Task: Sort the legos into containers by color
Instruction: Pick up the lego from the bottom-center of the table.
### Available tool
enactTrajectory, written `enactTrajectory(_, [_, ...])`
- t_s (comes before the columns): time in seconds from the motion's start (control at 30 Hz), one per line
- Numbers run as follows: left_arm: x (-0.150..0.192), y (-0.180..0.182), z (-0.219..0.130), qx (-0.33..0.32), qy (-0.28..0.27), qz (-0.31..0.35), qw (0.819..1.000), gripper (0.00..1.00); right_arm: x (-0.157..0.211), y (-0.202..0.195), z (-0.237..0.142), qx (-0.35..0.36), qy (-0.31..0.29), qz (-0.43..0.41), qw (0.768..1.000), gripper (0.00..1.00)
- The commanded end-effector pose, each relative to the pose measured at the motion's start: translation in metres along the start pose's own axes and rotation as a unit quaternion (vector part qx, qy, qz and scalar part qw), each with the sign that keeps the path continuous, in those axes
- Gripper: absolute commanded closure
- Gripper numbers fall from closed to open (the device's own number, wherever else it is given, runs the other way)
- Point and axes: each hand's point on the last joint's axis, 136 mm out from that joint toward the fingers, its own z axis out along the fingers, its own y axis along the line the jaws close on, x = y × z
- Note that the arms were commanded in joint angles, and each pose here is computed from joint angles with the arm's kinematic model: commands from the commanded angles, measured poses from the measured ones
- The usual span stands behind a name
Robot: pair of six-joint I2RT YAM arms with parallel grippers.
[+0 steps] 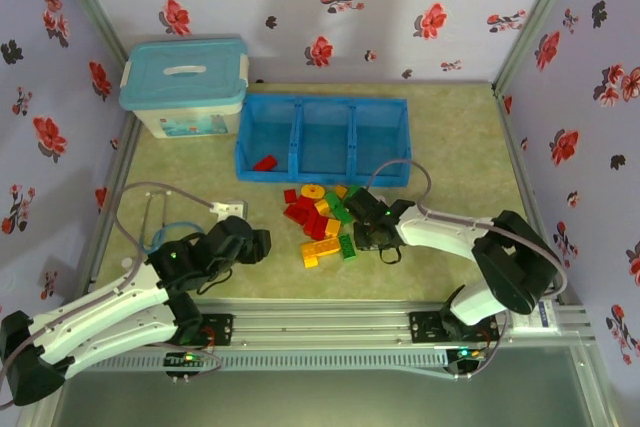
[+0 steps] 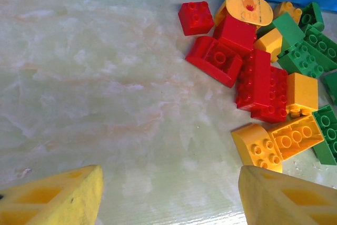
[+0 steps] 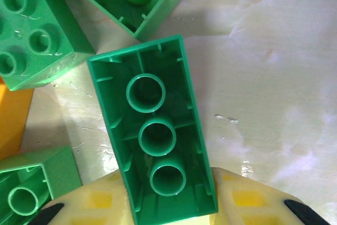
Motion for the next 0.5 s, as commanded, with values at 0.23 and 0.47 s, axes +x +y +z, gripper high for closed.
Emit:
enactTrajectory(0.23, [0.002, 0.006, 0.002, -0.015, -0.001, 0.009, 1.0, 0.32, -0.018, -0.006, -0.052, -0.003, -0.055, 0.008, 0.998, 0.79])
enactTrajectory(0.47, [0.004, 0.003, 0.003, -0.016, 0.004, 0.017, 1.0, 0.32, -0.06, -0.021, -0.087, 0.012, -0.106, 0.021, 0.994, 0.79])
